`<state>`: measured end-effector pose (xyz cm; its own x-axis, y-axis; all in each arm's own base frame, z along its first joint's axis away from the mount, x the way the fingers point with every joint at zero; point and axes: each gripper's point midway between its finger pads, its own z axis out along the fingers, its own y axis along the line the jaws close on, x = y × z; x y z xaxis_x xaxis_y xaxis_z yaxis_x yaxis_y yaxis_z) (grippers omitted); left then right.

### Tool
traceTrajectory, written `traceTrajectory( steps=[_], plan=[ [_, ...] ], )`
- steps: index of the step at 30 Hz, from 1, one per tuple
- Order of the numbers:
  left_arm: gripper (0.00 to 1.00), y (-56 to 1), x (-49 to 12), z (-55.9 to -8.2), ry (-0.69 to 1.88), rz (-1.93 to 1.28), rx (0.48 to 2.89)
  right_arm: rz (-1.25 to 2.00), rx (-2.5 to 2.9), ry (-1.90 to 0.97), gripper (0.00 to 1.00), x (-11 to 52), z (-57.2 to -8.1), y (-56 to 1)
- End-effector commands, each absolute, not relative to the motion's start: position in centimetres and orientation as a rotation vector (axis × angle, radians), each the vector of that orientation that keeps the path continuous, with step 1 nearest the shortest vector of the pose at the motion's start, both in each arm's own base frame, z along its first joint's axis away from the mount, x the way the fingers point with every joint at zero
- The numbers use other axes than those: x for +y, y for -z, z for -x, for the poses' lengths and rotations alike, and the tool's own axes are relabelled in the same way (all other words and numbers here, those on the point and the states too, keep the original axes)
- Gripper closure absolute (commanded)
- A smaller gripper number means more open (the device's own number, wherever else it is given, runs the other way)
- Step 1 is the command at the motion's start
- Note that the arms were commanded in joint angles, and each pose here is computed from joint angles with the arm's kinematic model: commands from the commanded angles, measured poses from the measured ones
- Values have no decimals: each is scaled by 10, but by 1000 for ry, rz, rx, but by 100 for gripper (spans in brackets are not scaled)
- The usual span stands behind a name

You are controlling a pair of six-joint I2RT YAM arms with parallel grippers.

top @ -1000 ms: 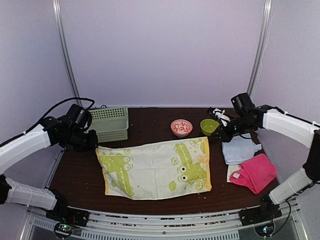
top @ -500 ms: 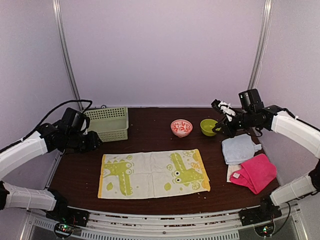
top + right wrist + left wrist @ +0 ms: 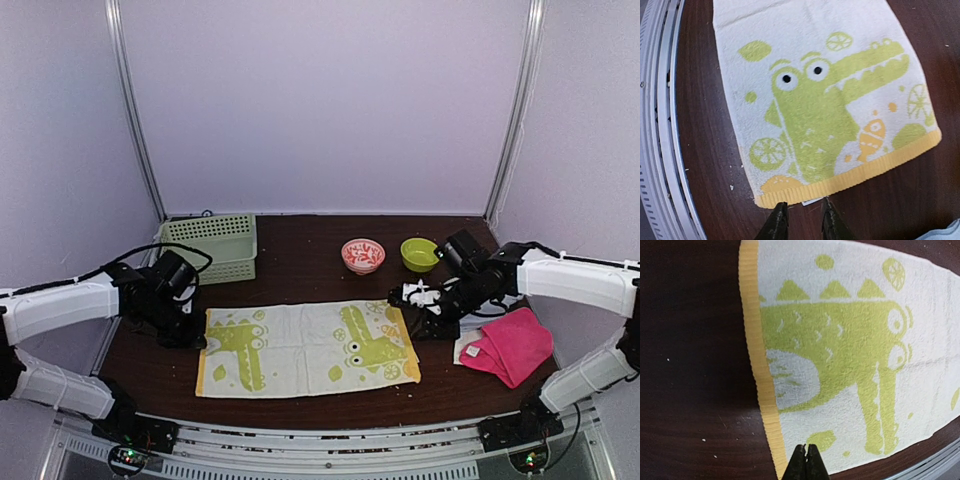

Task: Roll the towels
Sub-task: Smooth out the towel at the center of the board.

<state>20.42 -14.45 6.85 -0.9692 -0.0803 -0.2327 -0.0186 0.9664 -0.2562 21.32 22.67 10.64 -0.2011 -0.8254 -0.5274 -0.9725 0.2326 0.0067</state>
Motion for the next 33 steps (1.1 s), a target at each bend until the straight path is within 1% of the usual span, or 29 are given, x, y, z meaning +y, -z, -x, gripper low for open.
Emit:
traceTrajectory(
  steps=[1, 6, 15, 22, 27, 30, 33],
  plan=[
    [100, -66, -151, -195, 378, 0, 2918, 1838, 2125, -448, 78, 225, -186, -72],
    [100, -50, -152, -181, 360, -23, 2984, 1993, 2125, -449, 79, 229, -161, -45],
    [100, -18, -154, -155, 336, -60, 3075, 2086, 2188, -354, 81, 211, -151, -7],
    [100, 0, -138, -124, 243, -19, 3181, 2116, 2236, -270, 83, 193, -145, 3],
    [100, -6, -131, -108, 250, 3, 3190, 2163, 2243, -250, 83, 175, -129, 2],
    [100, -11, -134, -105, 302, 12, 3180, 2167, 2233, -283, 83, 176, -124, -5],
    [100, -22, -131, -113, 240, 17, 3153, 2185, 2195, -307, 83, 177, -121, -15]
  ],
)
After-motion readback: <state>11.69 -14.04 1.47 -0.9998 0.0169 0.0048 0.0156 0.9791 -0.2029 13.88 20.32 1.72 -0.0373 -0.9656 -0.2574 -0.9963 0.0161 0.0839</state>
